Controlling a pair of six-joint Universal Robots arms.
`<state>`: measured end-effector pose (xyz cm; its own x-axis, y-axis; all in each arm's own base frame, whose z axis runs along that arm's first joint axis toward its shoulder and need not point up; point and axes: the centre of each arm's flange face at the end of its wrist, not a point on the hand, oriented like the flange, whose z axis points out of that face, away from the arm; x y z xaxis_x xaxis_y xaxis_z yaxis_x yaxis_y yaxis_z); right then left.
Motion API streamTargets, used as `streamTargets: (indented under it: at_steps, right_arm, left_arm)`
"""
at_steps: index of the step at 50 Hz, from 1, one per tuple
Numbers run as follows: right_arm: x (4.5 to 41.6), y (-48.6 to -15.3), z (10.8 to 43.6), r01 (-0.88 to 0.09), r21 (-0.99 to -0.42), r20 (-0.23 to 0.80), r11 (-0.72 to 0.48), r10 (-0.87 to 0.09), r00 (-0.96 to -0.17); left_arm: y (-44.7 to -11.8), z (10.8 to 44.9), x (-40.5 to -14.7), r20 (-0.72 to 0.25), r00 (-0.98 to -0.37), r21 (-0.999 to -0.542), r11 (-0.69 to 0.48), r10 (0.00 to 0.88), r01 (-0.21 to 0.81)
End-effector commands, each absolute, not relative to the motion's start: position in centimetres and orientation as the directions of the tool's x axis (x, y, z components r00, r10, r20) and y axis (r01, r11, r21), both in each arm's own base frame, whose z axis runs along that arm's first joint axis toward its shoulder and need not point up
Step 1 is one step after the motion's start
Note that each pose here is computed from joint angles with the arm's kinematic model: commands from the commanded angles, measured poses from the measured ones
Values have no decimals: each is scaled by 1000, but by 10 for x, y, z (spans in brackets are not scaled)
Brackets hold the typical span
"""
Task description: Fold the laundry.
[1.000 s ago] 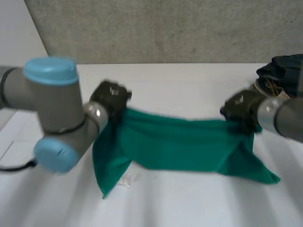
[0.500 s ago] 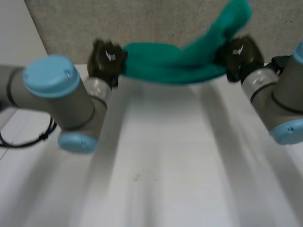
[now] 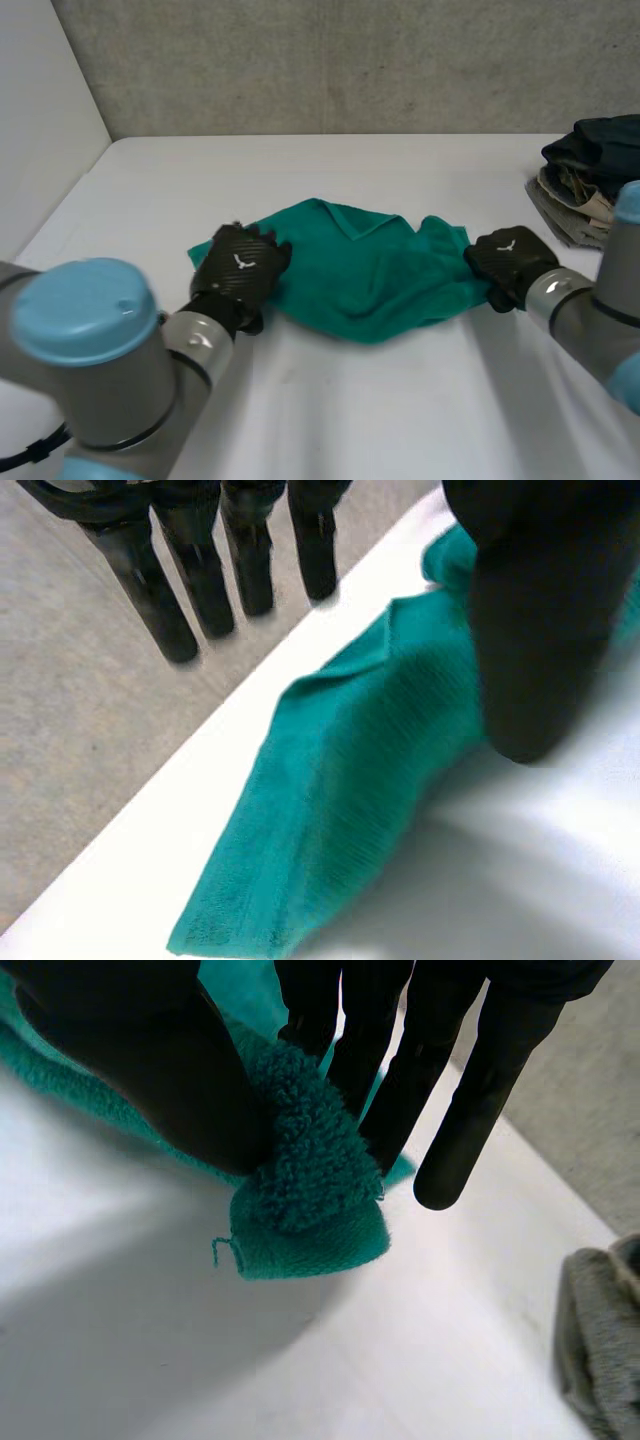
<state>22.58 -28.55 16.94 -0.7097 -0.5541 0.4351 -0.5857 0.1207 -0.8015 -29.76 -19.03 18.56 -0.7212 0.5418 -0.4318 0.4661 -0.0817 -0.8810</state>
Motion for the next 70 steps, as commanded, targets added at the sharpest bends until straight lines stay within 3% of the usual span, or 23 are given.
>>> streamTargets:
  at_steps: [1, 6, 15, 21, 30, 70]
  right_arm:
    - [223, -276, 191, -542, -836, 409, 89, -560, -721]
    - [224, -275, 189, -516, -850, 374, 108, -565, -735]
    - [224, -275, 178, -526, -841, 367, 130, -577, -729]
    - [221, -279, 165, -538, -827, 359, 162, -583, -729]
    - [220, -280, 157, -541, -821, 350, 183, -588, -729]
    - [221, -280, 142, -550, -808, 338, 209, -601, -724]
  left_arm:
    - [-214, 194, -269, -392, -754, -903, -61, 527, 426]
    - [-246, 184, -246, -346, -735, -915, -34, 584, 403]
    - [-285, 144, -228, -256, -696, -925, 40, 671, 378]
    - [-316, 132, -220, -271, -700, -921, 33, 661, 388]
    - [-348, 114, -222, -381, -650, -880, -42, 658, 473]
    - [-366, 94, -273, -424, -580, -875, -148, 696, 462]
